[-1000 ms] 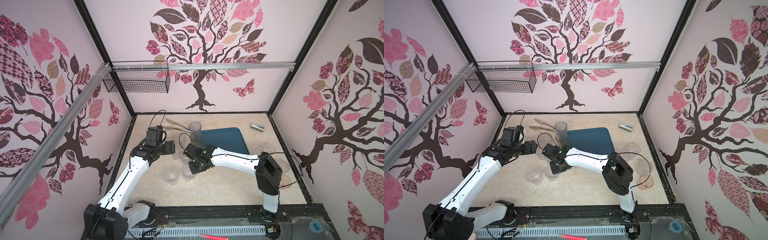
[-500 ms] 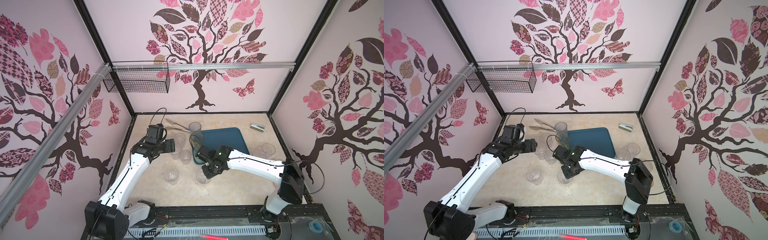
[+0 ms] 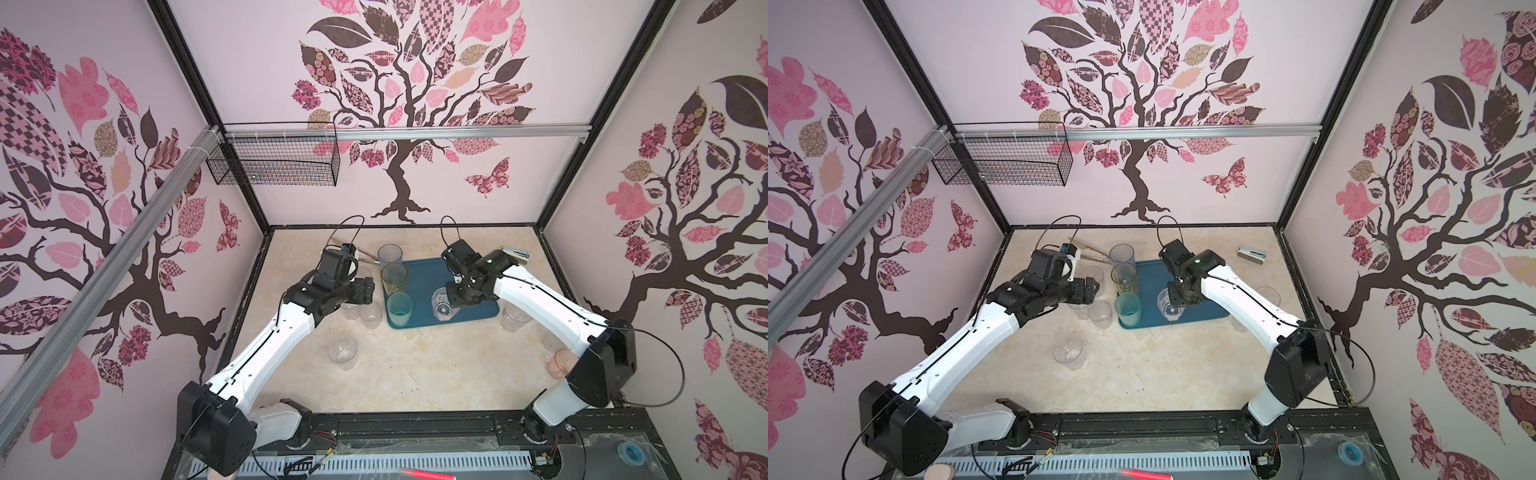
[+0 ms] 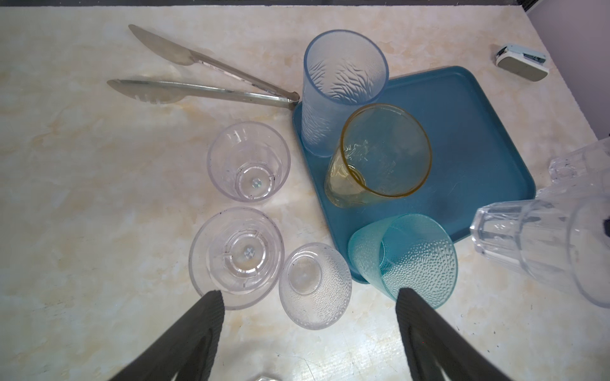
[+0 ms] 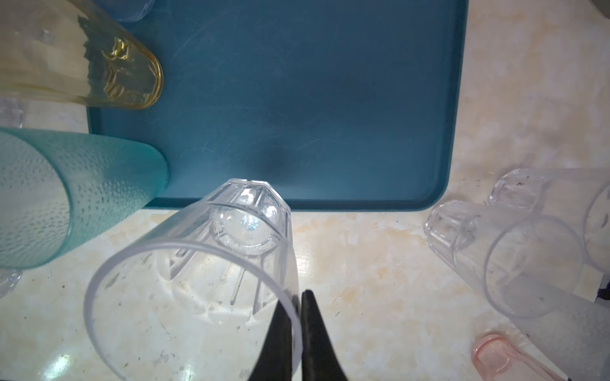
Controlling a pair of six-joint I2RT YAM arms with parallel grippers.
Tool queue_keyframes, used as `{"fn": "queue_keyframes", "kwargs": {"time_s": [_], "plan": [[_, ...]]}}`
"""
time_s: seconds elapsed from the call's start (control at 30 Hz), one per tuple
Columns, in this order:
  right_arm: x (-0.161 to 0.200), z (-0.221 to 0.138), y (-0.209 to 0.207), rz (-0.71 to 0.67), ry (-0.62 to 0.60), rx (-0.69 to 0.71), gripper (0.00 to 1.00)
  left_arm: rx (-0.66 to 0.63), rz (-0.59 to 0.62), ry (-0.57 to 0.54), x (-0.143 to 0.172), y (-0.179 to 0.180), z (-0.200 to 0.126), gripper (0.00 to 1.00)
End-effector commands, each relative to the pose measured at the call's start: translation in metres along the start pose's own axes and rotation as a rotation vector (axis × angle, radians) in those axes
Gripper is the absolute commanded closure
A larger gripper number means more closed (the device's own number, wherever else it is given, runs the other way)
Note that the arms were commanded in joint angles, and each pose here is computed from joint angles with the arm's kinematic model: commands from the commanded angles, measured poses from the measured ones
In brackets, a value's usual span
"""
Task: Place the glasses into the tray
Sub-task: Place the glass on the tray.
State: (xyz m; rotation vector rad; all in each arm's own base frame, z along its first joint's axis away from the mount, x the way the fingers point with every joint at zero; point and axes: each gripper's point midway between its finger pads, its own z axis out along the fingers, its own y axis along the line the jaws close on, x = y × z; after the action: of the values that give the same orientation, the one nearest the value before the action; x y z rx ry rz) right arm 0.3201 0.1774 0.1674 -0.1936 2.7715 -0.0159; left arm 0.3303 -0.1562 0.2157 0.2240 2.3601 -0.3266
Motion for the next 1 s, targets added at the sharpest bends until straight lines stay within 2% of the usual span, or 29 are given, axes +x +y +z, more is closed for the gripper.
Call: {"fn": "queue_keyframes", "kwargs": {"time_s": [0.0,0.27,0.43,0.67,0.97], "plan": [[-0.052,0.025,0.006,0.045,-0.079,0.029,1.0,0.007,0.016,-0.032,-0.004,-0.001,0.002,0.14],[-0.115,0.08,0.031,0.057,-0.092,0.038,1.0,-0.007,0.027,0.008,0.013,0.004,-0.004,0.14],[-0.139,0.107,0.033,0.066,-0.069,0.041,0.98,-0.018,0.006,0.026,0.019,0.007,0.001,0.14],[-0.148,0.138,0.039,0.068,-0.039,0.033,0.97,-0.035,-0.007,0.031,0.018,0.009,0.003,0.14],[-0.148,0.132,0.042,0.067,-0.033,0.002,0.95,-0.045,-0.019,0.04,0.018,0.011,0.007,0.14]]}}
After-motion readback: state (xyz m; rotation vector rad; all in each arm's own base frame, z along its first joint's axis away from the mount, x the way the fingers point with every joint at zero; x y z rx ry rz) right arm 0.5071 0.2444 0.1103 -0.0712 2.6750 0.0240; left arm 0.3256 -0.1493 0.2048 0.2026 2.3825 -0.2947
